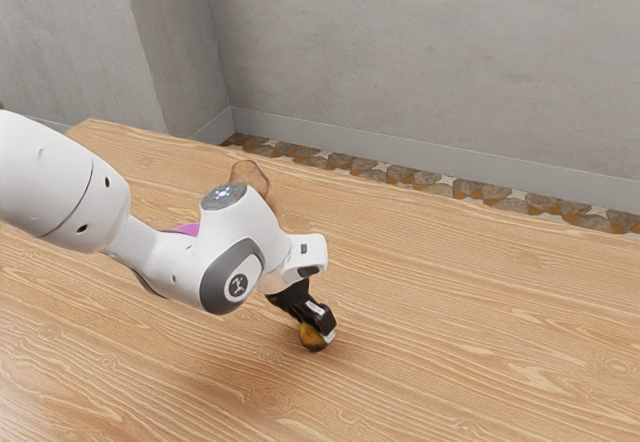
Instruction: Place the pear in the bowl.
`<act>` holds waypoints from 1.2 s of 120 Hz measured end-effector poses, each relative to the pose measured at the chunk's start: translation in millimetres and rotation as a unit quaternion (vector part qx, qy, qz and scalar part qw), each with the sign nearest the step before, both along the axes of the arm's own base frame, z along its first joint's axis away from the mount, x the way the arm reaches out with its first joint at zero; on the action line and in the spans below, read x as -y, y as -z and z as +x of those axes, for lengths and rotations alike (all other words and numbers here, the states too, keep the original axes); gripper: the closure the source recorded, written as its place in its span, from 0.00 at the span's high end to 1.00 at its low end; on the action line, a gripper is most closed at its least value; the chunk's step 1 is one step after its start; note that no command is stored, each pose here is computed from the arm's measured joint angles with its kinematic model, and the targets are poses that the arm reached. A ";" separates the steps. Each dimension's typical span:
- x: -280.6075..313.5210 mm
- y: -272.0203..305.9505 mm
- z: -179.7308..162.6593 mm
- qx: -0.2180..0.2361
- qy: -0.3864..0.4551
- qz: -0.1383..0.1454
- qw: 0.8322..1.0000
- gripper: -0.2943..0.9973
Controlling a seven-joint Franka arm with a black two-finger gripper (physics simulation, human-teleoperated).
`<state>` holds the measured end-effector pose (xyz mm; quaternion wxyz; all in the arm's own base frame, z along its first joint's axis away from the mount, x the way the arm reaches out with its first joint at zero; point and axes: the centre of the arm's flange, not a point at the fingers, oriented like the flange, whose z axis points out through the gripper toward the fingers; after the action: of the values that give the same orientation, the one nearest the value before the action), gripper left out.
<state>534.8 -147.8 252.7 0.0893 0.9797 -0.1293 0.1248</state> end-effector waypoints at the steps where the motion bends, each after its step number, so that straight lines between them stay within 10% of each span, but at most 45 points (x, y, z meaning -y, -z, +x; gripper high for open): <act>1: 0.0 0.1 0.0 0.000 0.000 0.000 1.000 0.49; 64: -11.8 -48.9 4.4 0.023 -0.007 0.010 1.000 0.43; 144: -173.7 -111.7 67.6 -0.001 -0.093 0.077 0.993 0.44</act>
<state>602.4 25.9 364.5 0.0017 0.9915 -0.0471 0.1212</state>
